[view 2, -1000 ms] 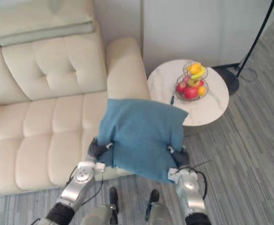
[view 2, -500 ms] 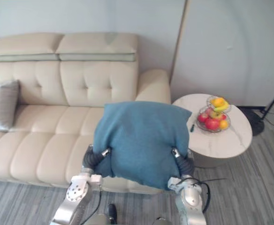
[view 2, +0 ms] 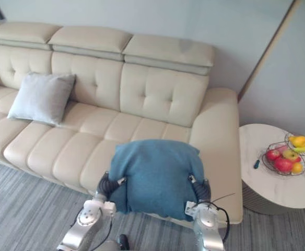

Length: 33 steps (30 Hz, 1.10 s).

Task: Pick up cushions and gather them together orderly.

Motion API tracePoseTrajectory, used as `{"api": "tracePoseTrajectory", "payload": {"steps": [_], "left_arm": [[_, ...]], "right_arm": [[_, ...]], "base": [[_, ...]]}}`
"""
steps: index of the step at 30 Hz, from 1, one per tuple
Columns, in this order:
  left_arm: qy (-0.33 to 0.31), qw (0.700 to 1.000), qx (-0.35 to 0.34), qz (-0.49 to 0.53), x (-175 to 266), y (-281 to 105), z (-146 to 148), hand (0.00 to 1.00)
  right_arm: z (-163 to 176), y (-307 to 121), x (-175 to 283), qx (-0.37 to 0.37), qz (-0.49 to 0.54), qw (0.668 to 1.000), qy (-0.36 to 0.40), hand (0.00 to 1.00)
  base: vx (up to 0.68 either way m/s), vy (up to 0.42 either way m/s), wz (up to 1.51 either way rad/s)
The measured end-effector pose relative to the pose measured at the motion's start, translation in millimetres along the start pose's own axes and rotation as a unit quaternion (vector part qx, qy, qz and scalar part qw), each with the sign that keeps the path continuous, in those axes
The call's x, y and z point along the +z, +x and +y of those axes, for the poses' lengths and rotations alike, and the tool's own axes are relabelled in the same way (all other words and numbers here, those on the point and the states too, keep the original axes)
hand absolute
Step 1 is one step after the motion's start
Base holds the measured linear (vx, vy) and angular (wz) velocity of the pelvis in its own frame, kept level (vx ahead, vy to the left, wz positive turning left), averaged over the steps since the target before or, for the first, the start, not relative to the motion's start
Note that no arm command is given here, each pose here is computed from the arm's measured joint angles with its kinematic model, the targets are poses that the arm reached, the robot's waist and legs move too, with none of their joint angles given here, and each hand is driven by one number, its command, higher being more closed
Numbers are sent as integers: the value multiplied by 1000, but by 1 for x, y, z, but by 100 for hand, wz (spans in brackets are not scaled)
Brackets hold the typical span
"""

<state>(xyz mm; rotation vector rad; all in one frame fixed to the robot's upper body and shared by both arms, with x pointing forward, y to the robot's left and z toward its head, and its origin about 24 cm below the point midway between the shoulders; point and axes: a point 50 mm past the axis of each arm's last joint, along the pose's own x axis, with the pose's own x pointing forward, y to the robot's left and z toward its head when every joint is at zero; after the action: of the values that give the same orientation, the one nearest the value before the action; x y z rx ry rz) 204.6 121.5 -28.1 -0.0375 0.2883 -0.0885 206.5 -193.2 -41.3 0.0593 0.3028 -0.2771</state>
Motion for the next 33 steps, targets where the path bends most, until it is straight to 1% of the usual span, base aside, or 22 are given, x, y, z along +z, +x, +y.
{"api": "tracePoseTrajectory", "payload": {"steps": [5,7,10,12,16,21,23,27,31,33], "left_arm": [[-8,1000,-6,-19,9,1,-5,100],[-17,999,-11,-25,13,1,-11,100],[-32,999,-25,-32,16,2,-23,100],[-42,998,-32,-33,17,0,-27,100],[-59,996,-34,-58,27,-6,-29,100],[-66,996,-25,-61,28,-7,-26,100],[-59,997,-21,-47,21,-10,-23,100],[-47,998,-16,-28,12,-15,-18,100],[-44,999,-16,-26,11,-16,-18,100],[-38,999,-22,-29,13,-15,-21,100]], "right_arm": [[0,3,10,3,-21,1000,3,100],[-6,1,14,-1,-30,1000,-2,100],[-20,-12,25,-21,-56,998,5,100],[-24,-21,36,-22,-83,996,3,100],[-22,-21,54,-15,-122,992,2,100],[-20,-19,50,-14,-113,993,4,100],[-17,-19,36,-17,-84,996,7,100],[-13,-20,23,-19,-56,998,7,100],[-12,-20,20,-25,-51,998,-9,100],[-13,-18,18,-38,-51,998,-30,100]], "base": [[115,16,-5],[200,-40,22],[235,-47,52],[128,-42,34],[60,46,-10],[129,175,-50],[152,216,-59],[84,155,-37],[5,45,-4],[-57,-21,-1]]}}
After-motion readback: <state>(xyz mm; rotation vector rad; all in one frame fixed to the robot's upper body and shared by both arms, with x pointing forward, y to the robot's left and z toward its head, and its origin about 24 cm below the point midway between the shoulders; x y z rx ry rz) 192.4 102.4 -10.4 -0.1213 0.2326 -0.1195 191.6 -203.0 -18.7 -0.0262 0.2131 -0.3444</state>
